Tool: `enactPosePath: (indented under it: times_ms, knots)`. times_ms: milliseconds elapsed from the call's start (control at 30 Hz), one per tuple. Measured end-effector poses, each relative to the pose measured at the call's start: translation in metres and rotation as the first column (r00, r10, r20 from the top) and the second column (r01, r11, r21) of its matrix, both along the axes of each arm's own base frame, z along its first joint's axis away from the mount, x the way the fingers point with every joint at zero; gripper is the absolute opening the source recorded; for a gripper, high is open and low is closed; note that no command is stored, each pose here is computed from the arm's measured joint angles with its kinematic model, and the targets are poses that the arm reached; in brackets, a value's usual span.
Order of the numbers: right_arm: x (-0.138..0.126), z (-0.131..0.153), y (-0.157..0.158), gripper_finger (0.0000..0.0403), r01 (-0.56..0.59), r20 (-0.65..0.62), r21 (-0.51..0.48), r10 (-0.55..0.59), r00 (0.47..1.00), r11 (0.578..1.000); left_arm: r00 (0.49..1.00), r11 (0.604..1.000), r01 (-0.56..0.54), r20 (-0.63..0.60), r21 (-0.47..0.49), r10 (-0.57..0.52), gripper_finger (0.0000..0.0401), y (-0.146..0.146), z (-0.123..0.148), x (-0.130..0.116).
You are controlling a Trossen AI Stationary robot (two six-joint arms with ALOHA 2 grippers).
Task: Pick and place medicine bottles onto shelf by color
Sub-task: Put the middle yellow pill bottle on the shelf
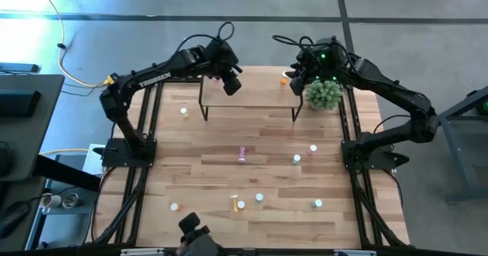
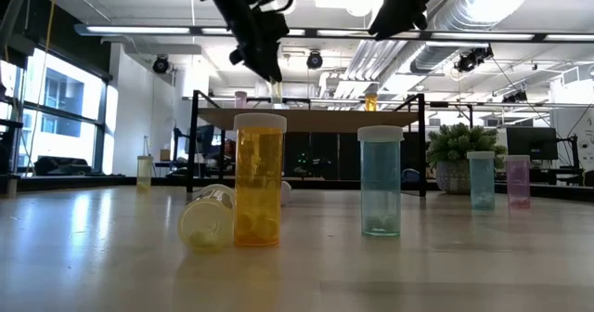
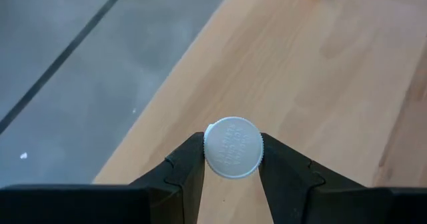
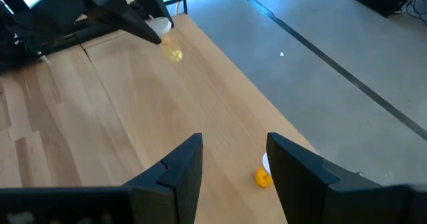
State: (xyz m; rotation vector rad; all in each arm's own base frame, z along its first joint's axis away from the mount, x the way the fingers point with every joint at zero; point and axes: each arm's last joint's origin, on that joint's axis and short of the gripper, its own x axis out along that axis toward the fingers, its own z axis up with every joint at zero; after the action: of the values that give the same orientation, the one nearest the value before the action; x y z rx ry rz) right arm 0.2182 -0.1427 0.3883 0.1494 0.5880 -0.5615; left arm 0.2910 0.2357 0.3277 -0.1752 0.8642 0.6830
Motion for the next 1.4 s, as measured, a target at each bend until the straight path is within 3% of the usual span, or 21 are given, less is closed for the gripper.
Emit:
enactPosePath:
  times_ms: [433, 800, 1400]
  knots:
    - [0.0, -0.001, 0.0, 0.0158, 0.0, -0.007, 0.004, 0.0, 1.0, 1.0, 0.999, 0.999, -0.017, -0.052, -0.038, 0.015, 0.0119, 0.013, -0.024, 0.008]
    - [0.0, -0.001, 0.0, 0.0158, 0.0, -0.007, 0.005, 0.0, 1.0, 1.0, 1.0, 0.996, -0.028, -0.013, -0.083, 0.027, 0.0119, 0.013, -0.025, 0.009]
    - [-0.001, -0.001, 0.0, 0.0158, 0.0, -0.012, 0.008, 0.0, 1.0, 1.0, 0.999, 0.996, -0.04, -0.009, -0.075, 0.04, 0.012, 0.014, -0.025, 0.009]
